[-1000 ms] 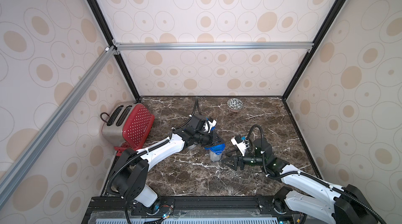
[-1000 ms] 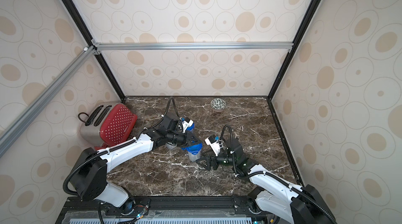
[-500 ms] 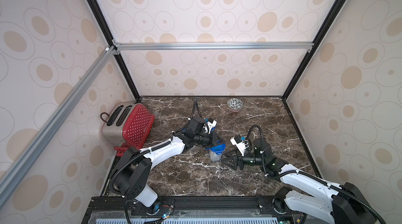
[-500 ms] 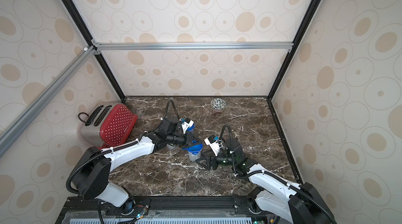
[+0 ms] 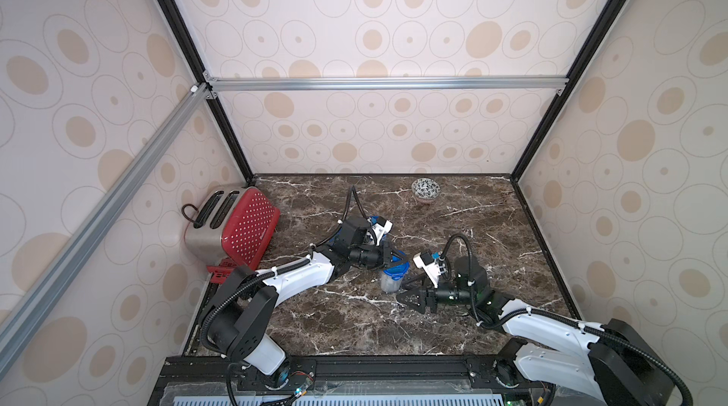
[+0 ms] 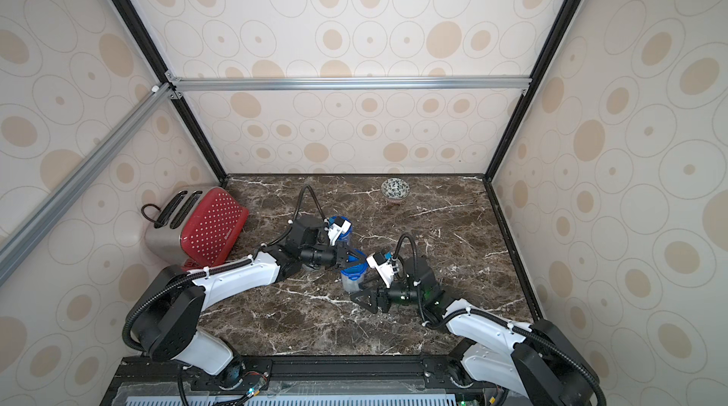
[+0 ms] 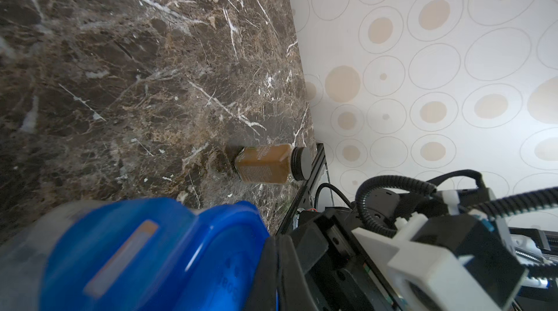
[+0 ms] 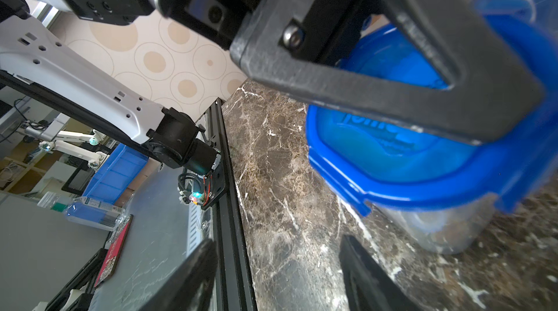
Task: Take out toiletry kits
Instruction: Unfasten the latch on the container.
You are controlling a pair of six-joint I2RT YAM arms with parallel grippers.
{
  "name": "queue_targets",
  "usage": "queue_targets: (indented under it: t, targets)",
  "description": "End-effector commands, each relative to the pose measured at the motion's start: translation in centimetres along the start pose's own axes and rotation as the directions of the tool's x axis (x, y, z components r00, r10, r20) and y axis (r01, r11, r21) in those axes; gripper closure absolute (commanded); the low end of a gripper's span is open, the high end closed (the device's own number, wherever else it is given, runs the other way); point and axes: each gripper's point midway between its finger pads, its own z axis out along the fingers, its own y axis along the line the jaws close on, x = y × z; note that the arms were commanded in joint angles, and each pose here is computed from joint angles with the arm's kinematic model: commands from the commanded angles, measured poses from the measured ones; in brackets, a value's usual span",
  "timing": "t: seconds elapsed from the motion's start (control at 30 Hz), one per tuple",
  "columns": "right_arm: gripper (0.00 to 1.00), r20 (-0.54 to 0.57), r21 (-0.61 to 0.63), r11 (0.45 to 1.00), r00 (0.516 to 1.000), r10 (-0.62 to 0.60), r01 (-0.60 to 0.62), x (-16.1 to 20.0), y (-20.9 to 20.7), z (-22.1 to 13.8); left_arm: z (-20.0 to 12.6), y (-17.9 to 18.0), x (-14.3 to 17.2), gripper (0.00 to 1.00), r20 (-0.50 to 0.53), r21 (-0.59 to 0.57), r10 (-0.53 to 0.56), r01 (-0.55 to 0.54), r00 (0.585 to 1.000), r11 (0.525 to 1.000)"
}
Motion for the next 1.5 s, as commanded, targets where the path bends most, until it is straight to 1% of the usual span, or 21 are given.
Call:
queue_targets:
  t: [0.0, 0.13, 0.57, 0.73, 0.9, 1.03, 1.3, 1.47]
  targets:
    - [0.32, 0.053, 0.010, 1.000, 0.998, -0.030, 0.030, -0.8, 0.2, 0.4, 0.4, 5.0, 3.0, 0.95, -0.058, -0.143, -0.129, 0.120, 0.990, 0.983]
    - [0.32, 0.097, 0.028, 0.999, 0.994, -0.042, 0.039, -1.1, -0.1, 0.6, 0.4, 5.1, 3.1, 0.95, -0.061, -0.143, -0.128, 0.119, 0.990, 0.983]
    - [0.31, 0.133, 0.061, 0.998, 0.991, -0.025, 0.018, -1.5, -0.8, 2.1, 0.2, 5.5, 3.5, 0.96, -0.067, -0.153, -0.127, 0.116, 0.990, 0.981]
    - [0.31, 0.155, 0.048, 0.999, 0.988, -0.028, 0.021, -2.0, -0.6, 2.3, 0.3, 5.8, 3.7, 0.96, -0.073, -0.160, -0.133, 0.120, 0.988, 0.980]
    - [0.31, 0.164, 0.010, 0.999, 0.986, -0.039, 0.038, -2.5, 0.1, 2.5, 0.4, 6.1, 3.8, 0.96, -0.073, -0.162, -0.135, 0.122, 0.988, 0.979]
    - [0.31, 0.173, -0.014, 0.998, 0.983, -0.065, 0.068, -2.8, 0.7, 2.5, 0.4, 6.3, 4.0, 0.96, -0.073, -0.167, -0.138, 0.125, 0.988, 0.978]
    - [0.31, 0.212, -0.088, 0.981, 0.965, -0.151, 0.173, -3.7, 2.4, 2.6, 0.4, 7.0, 4.6, 0.96, -0.079, -0.178, -0.148, 0.132, 0.986, 0.975]
    - [0.31, 0.224, -0.104, 0.969, 0.955, -0.195, 0.223, -4.2, 2.9, 2.8, 0.5, 7.6, 4.8, 0.97, -0.078, -0.185, -0.157, 0.140, 0.985, 0.973]
